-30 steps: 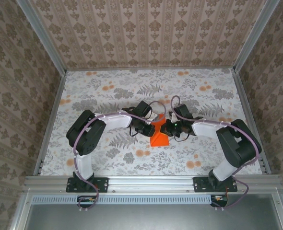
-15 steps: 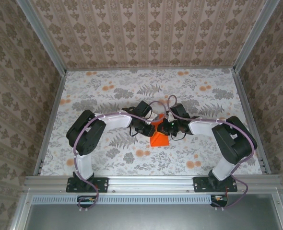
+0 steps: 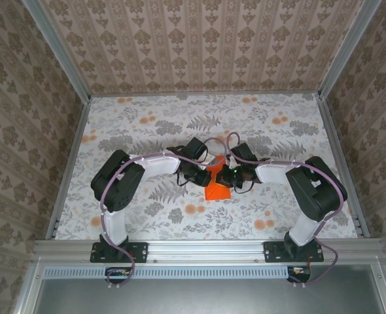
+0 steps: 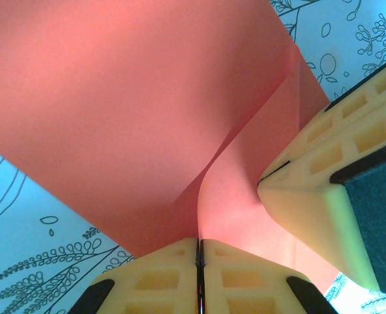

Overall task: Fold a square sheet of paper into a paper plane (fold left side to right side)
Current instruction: Fold the triangle a second time at the center of the table.

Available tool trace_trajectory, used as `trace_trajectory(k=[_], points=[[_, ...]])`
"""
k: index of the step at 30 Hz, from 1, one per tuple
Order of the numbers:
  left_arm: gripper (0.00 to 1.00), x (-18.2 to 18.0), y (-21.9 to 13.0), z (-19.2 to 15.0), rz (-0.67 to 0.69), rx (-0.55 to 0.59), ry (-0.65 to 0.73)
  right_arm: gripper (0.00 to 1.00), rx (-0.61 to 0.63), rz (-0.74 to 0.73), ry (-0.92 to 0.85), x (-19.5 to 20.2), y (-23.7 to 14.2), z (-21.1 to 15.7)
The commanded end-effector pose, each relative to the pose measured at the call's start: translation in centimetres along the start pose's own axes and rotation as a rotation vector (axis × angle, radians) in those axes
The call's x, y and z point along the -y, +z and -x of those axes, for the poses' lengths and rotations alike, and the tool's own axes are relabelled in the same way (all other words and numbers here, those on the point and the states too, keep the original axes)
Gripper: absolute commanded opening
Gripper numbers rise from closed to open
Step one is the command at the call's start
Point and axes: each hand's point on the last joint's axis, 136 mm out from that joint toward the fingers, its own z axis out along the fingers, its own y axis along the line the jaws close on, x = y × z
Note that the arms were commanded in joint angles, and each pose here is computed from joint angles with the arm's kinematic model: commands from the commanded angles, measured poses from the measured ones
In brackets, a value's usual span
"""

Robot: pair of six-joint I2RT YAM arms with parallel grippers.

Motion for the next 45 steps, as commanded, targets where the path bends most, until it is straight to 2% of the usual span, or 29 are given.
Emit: trace_trajectory(k=[1, 12, 15, 20, 26, 36, 45], points=[[0.10, -0.7, 0.8, -1.5, 0.031, -0.070, 0.005, 0.03, -0.021, -0.065, -0.010, 1.3, 0.4, -0.5], [0.11, -0.6, 0.5, -1.2, 0.034, -0.061, 0.002, 0.03, -0.047, -0.153, 0.017, 3.6, 0.6, -1.4], [0.14, -0.1, -0.6, -0.2, 0.017, -0.015, -0.004, 0.02, -0.053, -0.173, 0.026, 4.2, 0.6, -1.8], [0.26, 0.8, -3.7, 1.2, 0.006, 0.068, -0.002, 0.02, -0.058, -0.183, 0.038, 4.8, 0.9, -2.1], [0.28, 2.5, -5.8, 0.6, -0.076, 0.093, -0.024, 0.02, -0.050, -0.171, 0.034, 4.4, 0.8, -1.9], [0.28, 8.0, -5.1, -1.5, -0.407, 0.054, -0.090, 0.02, -0.057, -0.167, 0.031, 4.4, 0.9, -2.0], [0.28, 8.0, -2.5, -2.7, -0.405, -0.020, -0.109, 0.02, -0.063, -0.169, 0.030, 4.4, 0.8, -2.1]])
